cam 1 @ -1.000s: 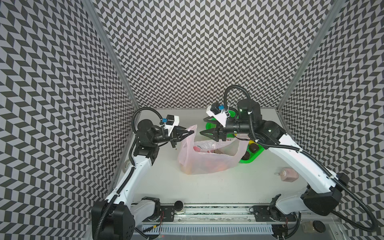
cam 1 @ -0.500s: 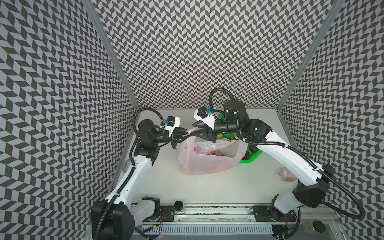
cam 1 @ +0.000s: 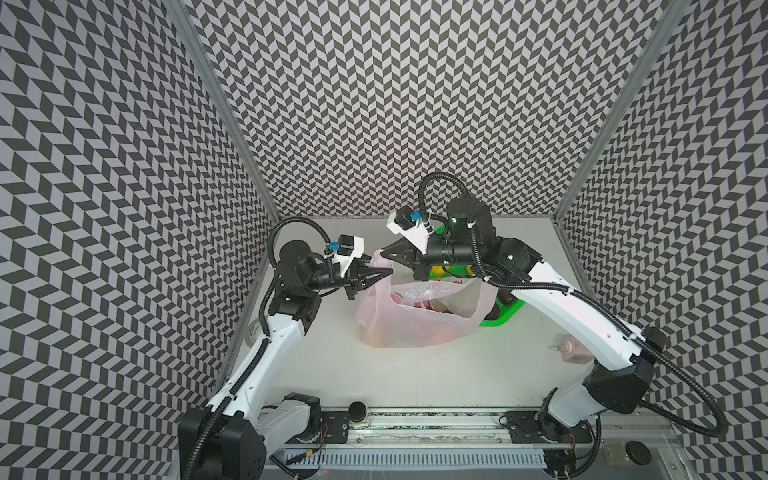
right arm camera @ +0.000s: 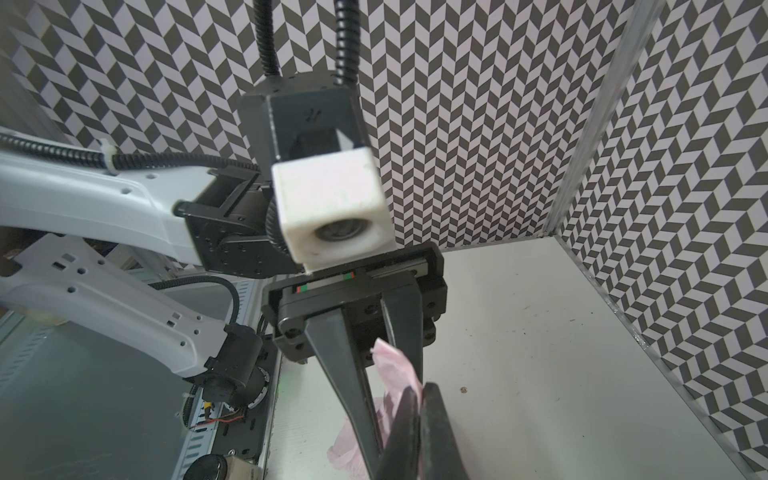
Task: Place the fake fruits into the plastic bag and tie a complex knot
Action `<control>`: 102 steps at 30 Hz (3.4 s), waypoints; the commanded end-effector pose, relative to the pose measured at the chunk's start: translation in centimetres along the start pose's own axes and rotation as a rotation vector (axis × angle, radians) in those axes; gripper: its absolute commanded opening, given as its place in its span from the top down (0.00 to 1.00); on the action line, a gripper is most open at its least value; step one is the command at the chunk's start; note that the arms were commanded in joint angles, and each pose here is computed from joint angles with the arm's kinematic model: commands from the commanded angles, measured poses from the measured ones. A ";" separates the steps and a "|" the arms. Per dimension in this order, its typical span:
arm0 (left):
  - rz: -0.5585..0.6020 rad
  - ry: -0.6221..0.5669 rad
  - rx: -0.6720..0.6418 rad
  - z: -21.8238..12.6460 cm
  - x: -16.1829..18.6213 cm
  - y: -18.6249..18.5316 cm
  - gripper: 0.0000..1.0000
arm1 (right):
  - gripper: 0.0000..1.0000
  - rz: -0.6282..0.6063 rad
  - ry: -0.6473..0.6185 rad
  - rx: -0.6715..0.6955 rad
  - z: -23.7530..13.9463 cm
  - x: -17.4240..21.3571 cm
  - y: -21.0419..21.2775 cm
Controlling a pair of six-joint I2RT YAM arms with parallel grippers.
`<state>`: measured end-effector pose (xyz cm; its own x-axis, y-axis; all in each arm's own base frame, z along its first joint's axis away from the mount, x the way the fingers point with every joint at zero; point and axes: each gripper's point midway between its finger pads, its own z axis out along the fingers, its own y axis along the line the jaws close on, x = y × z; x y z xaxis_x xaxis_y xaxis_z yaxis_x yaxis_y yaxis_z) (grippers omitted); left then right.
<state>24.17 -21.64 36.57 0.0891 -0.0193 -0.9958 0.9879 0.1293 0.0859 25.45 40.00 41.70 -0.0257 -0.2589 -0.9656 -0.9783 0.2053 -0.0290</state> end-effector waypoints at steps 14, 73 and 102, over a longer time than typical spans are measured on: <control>-0.058 0.039 -0.195 1.3 4.9 0.0 1.00 | 1.00 0.042 -0.142 0.115 -3.4 -4.8 -3.0; -0.355 -0.003 -0.283 -0.4 8.5 3.3 1.00 | 0.00 -0.103 -0.233 0.288 -21.5 2.5 -2.9; -0.353 -0.007 -0.296 -0.5 8.0 3.8 1.00 | 0.97 -0.105 -0.149 -0.080 -16.0 4.9 0.6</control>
<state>28.31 -20.91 26.71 -0.2996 -0.1050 -0.9483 0.8637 0.3924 -0.3163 22.21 23.52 38.29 0.0176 -0.1818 -0.9832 -0.9891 0.1404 -0.0437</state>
